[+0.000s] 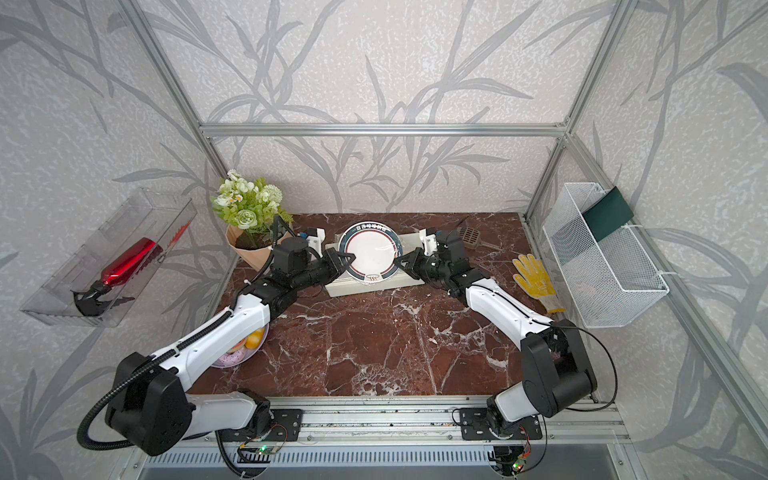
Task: Wrap the plate with plastic wrap
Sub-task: Cover the plate with plastic wrap.
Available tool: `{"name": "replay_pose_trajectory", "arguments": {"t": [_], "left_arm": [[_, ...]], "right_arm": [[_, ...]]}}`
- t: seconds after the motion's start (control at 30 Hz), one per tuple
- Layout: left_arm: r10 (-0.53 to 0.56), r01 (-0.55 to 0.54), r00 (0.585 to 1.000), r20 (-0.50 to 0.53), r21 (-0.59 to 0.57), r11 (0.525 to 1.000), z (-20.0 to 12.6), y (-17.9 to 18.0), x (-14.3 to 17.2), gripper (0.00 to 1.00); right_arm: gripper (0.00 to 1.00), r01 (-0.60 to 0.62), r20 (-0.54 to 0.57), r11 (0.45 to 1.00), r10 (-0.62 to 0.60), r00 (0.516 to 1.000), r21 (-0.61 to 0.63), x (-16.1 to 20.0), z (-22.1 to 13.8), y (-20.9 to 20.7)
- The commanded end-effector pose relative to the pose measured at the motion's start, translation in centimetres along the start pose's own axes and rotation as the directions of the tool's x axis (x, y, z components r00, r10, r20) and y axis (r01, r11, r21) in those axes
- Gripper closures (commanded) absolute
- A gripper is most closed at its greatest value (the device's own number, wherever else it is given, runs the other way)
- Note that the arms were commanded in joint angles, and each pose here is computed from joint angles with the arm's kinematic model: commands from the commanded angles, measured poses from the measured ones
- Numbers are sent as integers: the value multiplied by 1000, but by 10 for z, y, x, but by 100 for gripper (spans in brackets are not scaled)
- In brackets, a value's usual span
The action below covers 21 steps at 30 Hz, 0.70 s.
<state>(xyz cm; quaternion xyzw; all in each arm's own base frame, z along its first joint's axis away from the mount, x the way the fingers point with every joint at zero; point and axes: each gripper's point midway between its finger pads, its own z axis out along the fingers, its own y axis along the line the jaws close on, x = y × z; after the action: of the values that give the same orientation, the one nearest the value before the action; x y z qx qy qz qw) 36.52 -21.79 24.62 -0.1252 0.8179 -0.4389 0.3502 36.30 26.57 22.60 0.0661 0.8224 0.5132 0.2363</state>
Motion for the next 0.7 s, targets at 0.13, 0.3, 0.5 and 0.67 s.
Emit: {"name": "replay_pose_trajectory", "arguments": {"t": [0.13, 0.3, 0.5, 0.67], "left_arm": [[225, -228, 972, 73, 32, 973, -10, -32, -19, 100], [298, -298, 950, 89, -14, 954, -21, -30, -20, 100], [402, -406, 899, 174, -15, 914, -35, -34, -21, 100], [453, -469, 843, 291, -16, 883, -48, -40, -30, 100]], "right_arm": [[100, 221, 62, 974, -218, 974, -47, -13, -8, 42], [100, 274, 103, 960, -269, 958, -49, -9, -21, 46], [100, 338, 145, 941, -331, 933, -28, -2, -34, 46], [95, 333, 133, 943, -329, 935, -10, 1, -33, 42]]}}
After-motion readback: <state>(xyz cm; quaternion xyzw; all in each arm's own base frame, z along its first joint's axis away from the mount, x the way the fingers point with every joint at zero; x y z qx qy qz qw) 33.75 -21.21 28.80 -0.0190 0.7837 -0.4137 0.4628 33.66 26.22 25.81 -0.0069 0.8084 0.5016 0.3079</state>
